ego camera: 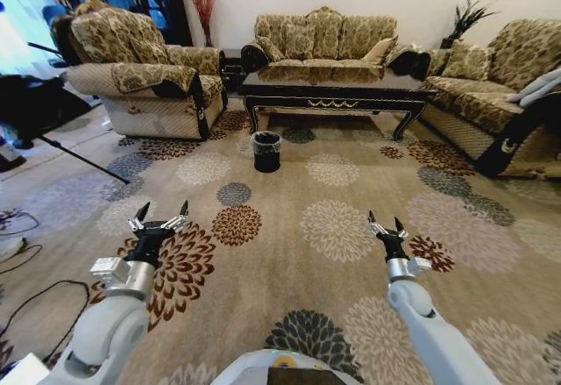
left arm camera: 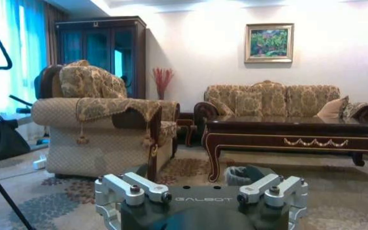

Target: Move to the front of the table and pick up the trash from the floor, then place it into the trash bin.

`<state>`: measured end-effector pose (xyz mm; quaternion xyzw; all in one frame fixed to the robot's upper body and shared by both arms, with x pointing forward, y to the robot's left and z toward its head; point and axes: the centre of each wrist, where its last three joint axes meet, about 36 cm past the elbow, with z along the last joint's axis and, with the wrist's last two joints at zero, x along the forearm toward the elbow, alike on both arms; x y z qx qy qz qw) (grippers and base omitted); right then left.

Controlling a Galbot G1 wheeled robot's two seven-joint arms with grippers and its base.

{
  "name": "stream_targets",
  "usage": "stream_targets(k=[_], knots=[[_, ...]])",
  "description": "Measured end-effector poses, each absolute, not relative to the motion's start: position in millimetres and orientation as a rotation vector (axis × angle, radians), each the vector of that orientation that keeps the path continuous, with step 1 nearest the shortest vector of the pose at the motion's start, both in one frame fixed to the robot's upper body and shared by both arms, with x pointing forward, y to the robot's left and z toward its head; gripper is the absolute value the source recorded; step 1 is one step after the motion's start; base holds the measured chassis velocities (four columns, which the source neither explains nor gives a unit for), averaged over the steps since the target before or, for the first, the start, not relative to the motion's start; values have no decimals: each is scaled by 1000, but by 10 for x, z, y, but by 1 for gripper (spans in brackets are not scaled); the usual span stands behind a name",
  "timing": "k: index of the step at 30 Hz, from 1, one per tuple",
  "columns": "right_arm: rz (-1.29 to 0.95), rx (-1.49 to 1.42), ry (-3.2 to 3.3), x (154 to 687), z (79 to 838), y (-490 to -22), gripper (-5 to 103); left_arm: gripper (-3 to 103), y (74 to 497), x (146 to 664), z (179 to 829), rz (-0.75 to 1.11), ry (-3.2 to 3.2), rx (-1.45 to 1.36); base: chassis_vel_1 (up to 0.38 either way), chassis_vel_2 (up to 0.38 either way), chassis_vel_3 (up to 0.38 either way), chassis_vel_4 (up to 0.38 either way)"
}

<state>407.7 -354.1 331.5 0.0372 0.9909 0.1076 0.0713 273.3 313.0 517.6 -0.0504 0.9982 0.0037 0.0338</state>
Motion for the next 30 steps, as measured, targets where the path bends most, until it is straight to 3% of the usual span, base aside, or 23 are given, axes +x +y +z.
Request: stream_targets(k=[30], knots=[[346, 80, 2981, 4153, 3244, -3505, 100, 100, 3148, 2870, 5096, 0, 3072, -134, -34, -34, 32, 32]])
